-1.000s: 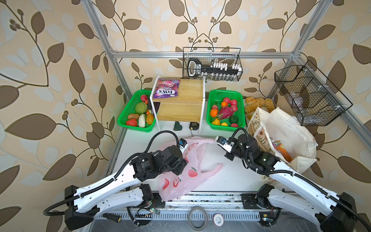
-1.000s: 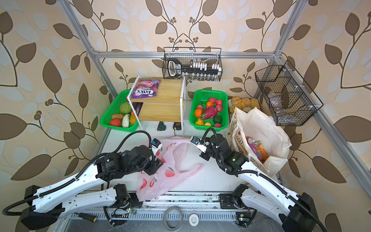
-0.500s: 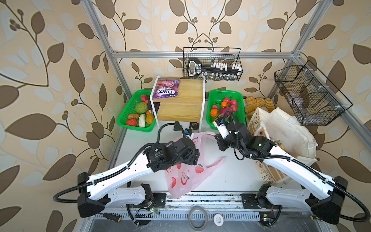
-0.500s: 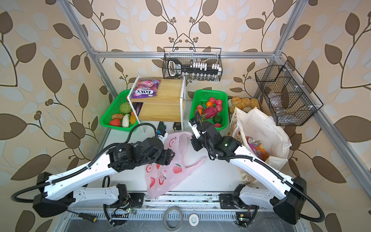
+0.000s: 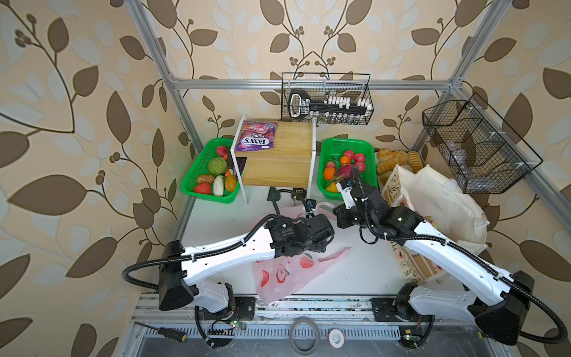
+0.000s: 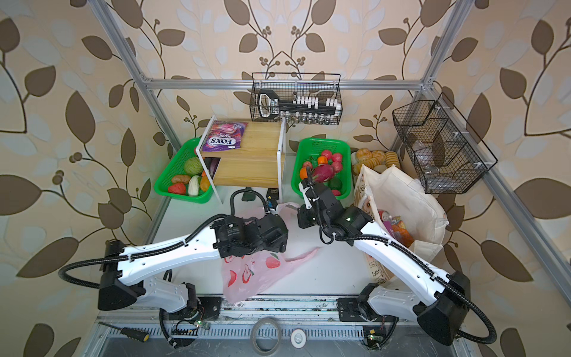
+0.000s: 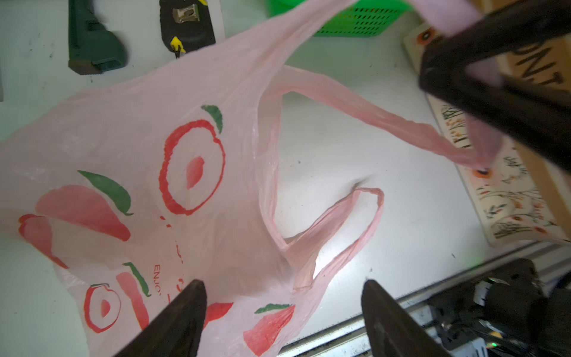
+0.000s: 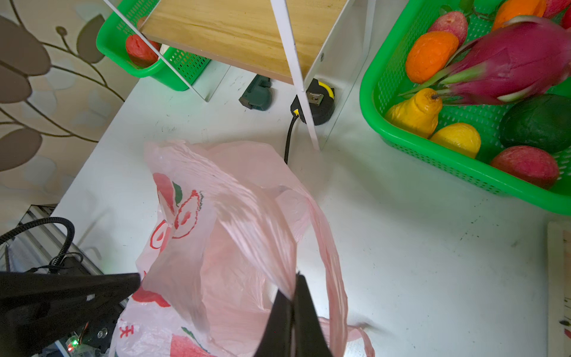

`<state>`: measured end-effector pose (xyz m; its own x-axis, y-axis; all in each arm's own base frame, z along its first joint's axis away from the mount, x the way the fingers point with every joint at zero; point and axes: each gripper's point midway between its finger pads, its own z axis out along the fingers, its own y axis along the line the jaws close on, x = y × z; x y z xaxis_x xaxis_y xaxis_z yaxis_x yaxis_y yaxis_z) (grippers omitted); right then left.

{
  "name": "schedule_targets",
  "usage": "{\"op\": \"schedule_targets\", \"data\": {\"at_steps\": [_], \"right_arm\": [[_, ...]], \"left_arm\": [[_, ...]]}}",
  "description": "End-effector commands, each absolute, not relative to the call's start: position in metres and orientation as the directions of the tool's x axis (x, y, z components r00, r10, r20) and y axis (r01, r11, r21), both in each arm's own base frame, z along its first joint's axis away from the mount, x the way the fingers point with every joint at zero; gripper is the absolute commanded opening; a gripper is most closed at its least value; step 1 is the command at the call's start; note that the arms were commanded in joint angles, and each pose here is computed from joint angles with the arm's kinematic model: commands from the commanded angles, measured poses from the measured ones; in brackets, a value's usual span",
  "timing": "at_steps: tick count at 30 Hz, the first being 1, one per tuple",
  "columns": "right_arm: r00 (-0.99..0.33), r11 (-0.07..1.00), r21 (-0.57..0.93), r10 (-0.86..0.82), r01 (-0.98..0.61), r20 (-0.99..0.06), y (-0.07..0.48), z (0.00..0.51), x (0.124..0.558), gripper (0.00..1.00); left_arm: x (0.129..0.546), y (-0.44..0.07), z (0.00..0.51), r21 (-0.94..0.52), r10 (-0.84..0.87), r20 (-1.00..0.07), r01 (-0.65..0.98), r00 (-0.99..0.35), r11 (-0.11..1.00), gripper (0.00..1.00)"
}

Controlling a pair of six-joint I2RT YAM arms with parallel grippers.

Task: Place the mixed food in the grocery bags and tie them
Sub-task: 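Spread the pink bag open between both grippers, pulling it toward the table center, then hold the pink bag open with the left gripper while the right releases its handle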

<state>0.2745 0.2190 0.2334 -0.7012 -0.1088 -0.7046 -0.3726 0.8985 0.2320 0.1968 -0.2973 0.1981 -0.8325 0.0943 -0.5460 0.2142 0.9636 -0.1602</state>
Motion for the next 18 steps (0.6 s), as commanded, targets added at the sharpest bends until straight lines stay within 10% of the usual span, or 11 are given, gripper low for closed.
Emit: {"op": "schedule_targets", "data": {"at_steps": [1,18], "right_arm": [[-0.695,0.893,0.281,-0.048,-0.352,-0.717,0.216,0.252,0.272,0.0],[-0.7,0.893,0.351,0.059,-0.282,-0.712,0.187,0.255,0.275,0.0]], "left_arm": [[0.212,-0.287,0.2,-0.031,0.097,-0.582,0.141,-0.807,0.99,0.82],[0.217,-0.283,0.154,0.185,0.244,-0.507,0.172,-0.827,0.968,0.65]]}}
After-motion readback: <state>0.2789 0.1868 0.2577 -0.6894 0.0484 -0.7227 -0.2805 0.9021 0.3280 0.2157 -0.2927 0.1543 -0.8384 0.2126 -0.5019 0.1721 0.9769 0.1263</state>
